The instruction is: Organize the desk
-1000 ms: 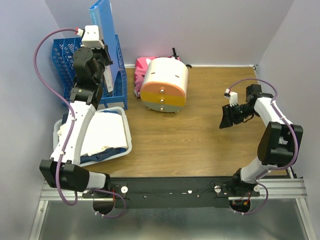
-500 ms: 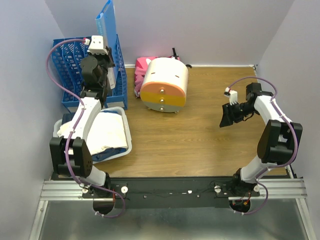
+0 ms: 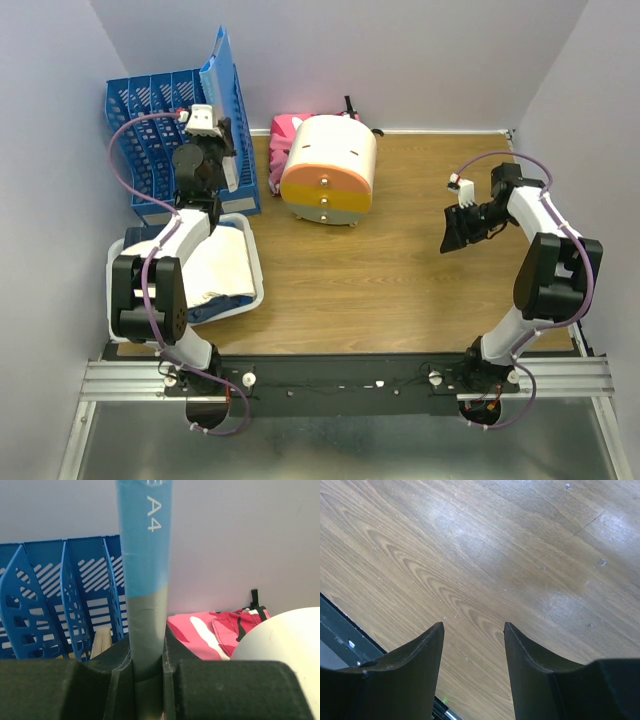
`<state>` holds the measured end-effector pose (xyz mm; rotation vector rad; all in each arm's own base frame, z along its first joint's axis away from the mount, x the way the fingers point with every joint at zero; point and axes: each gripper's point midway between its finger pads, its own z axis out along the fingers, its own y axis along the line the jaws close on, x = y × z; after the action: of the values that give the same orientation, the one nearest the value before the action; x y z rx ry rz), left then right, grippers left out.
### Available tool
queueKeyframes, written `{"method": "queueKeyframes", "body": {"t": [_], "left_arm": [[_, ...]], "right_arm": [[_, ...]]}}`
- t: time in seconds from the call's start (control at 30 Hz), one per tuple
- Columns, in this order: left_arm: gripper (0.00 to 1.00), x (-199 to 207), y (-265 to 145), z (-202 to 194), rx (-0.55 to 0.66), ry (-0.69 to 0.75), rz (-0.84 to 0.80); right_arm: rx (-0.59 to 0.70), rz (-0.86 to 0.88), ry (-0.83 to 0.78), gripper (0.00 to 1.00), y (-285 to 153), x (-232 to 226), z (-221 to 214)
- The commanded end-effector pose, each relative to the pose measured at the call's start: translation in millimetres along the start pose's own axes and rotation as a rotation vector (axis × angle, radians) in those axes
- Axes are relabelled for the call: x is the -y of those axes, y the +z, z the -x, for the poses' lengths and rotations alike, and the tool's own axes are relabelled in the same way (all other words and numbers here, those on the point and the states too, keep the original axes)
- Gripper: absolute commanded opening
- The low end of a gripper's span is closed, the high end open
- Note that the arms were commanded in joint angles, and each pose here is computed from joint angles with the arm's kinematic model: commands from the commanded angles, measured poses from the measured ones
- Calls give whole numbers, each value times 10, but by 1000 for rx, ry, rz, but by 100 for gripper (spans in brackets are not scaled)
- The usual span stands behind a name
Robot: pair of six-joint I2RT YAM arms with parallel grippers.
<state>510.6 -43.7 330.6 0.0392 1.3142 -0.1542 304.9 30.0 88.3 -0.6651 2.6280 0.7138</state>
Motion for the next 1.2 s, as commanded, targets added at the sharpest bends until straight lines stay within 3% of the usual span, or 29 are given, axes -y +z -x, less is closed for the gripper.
{"method": "queueKeyframes", "body": {"t": [0.0, 0.03, 0.17, 0.27, 0.43, 0.6, 0.83, 1.07, 1.17], "left_arm": [[17, 51, -16, 222, 104, -16, -32], [21, 58, -27, 178, 92, -20, -36], [57, 49, -27, 164, 58, -24, -29], [76, 14, 20, 248, 18, -30, -2], [79, -12, 201, 370, -187, -63, 38], [78, -28, 283, 239, -386, -86, 64], [58, -46, 289, 153, -540, -86, 80], [1, -25, 327, 293, -522, -71, 67], [0, -29, 370, 479, -469, -49, 62]], "right_arm": [[-7, -4, 19, 60, -4, 30, 44], [-8, 0, 21, 60, 0, 25, 42], [-6, 6, 24, 60, 7, 20, 49], [-1, 5, 14, 60, -8, 19, 67], [9, 13, 7, 60, -19, -2, 88], [26, 23, 8, 60, -21, -35, 108], [38, 32, 1, 61, -25, -52, 132], [51, 32, -9, 61, -48, -59, 173], [54, 34, -6, 61, -51, -66, 178]]}}
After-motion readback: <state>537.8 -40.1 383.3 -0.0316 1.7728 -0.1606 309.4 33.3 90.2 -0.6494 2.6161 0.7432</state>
